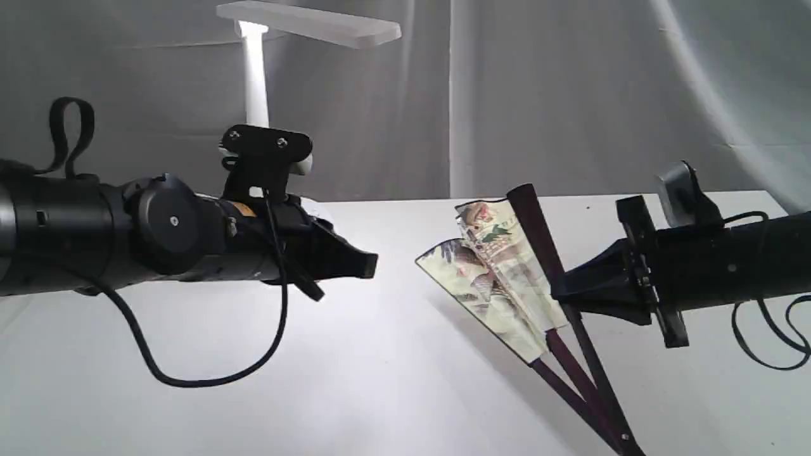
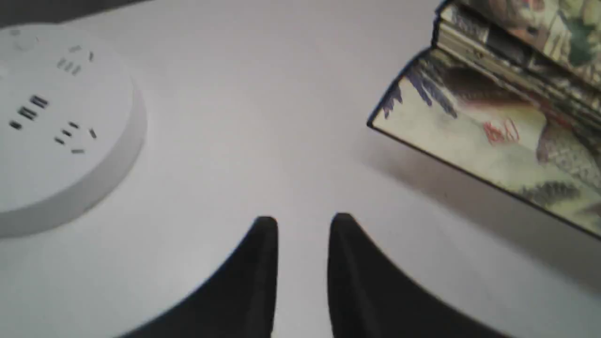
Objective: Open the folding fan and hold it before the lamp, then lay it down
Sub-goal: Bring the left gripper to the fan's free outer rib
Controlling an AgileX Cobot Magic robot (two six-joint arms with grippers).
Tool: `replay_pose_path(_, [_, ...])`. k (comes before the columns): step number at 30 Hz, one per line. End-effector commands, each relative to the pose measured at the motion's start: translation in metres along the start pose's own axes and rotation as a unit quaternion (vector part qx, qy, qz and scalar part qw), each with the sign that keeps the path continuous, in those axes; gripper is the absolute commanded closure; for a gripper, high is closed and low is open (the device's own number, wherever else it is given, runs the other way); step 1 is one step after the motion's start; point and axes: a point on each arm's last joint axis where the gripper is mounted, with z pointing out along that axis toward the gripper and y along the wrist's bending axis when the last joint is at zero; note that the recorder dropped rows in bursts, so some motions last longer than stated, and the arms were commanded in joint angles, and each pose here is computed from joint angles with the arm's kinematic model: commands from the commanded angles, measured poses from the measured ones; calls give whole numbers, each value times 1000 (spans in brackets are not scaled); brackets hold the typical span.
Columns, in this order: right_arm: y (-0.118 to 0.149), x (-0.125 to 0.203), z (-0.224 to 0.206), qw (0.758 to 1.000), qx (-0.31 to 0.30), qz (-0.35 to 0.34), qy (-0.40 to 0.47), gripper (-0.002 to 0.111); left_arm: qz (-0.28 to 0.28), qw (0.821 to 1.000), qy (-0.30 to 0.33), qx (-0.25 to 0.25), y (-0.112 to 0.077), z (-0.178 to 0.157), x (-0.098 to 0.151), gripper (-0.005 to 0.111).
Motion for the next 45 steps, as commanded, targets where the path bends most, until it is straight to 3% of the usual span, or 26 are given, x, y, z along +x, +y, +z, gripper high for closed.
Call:
replay_pose_path(1, [5, 0, -2, 1000, -14, -10, -8, 108, -13, 999, -30, -7, -4, -3, -5, 101])
replay_pose_path(10, [6, -2, -2, 1000, -19, -14, -14, 108, 3, 994, -108, -15, -23, -5, -16, 101])
replay_pose_path(16, [6, -2, -2, 1000, -19, -14, -14, 108, -75, 986, -148, -17, -21, -7, -23, 101])
replay_pose_path(22, [6, -2, -2, 1000, -19, -14, -14, 108, -80, 984, -157, -8, -22, -7, -23, 101])
replay_pose_path(28, [6, -2, -2, 1000, -19, -14, -14, 108, -116, 975, -187, 16, -24, -7, -1, 101])
replay_pose_path(34, [6, -2, -2, 1000, -19, -15, -14, 108, -150, 963, -204, 88, -32, -11, 18, 101])
replay_pose_path(39, [6, -2, -2, 1000, -21, -16, -16, 108, -231, 949, -182, 112, -33, -8, 28, 101])
replay_pose_path(45, [6, -2, -2, 1000, -21, -16, -16, 108, -359, 913, -146, 129, -31, 17, 51, 101])
